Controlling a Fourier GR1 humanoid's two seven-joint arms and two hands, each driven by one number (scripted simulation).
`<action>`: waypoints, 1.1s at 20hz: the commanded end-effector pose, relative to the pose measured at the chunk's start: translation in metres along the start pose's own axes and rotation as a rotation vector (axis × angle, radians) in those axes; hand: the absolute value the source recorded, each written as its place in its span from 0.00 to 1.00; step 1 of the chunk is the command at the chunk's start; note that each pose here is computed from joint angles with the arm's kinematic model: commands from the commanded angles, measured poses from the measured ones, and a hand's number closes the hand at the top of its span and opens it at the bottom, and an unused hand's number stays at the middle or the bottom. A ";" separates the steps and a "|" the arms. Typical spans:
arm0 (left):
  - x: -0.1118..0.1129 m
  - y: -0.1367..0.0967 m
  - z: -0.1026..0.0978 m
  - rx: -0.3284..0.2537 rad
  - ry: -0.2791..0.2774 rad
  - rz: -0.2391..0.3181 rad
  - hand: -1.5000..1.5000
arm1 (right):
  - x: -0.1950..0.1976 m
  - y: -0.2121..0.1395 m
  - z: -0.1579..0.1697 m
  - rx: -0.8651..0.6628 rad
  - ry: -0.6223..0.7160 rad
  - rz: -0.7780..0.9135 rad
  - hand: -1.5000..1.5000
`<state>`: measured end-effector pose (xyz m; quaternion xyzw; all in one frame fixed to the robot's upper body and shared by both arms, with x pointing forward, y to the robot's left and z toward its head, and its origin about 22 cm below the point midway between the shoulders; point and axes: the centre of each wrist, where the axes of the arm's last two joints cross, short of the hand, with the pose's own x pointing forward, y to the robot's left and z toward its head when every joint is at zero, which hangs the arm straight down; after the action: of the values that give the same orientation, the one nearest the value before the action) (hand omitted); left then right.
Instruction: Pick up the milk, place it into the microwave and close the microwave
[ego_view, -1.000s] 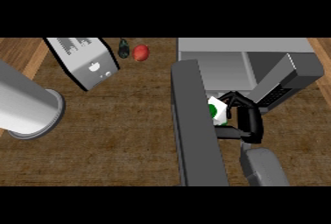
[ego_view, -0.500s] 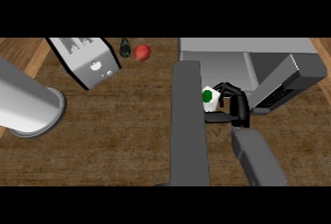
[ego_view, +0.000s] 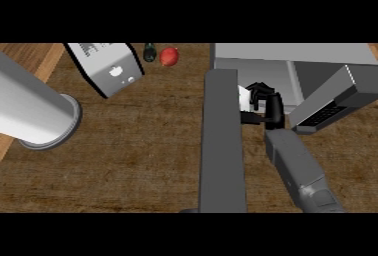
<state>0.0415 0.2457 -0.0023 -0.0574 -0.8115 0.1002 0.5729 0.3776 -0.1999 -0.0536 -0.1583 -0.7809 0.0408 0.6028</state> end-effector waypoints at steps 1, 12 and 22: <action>-0.010 0.003 -0.005 -0.008 0.005 -0.008 0.00 | 0.002 -0.018 -0.018 -0.010 0.006 0.076 1.00; -0.006 0.005 -0.011 -0.051 0.001 0.024 0.00 | 0.014 -0.031 -0.040 -0.054 -0.104 0.294 1.00; -0.006 0.005 -0.009 -0.041 0.000 0.023 0.00 | 0.034 -0.031 -0.060 -0.171 -0.183 0.204 1.00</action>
<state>0.0532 0.2491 -0.0056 -0.0810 -0.8139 0.0856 0.5690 0.4155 -0.2226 -0.0086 -0.2812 -0.7985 0.0731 0.5272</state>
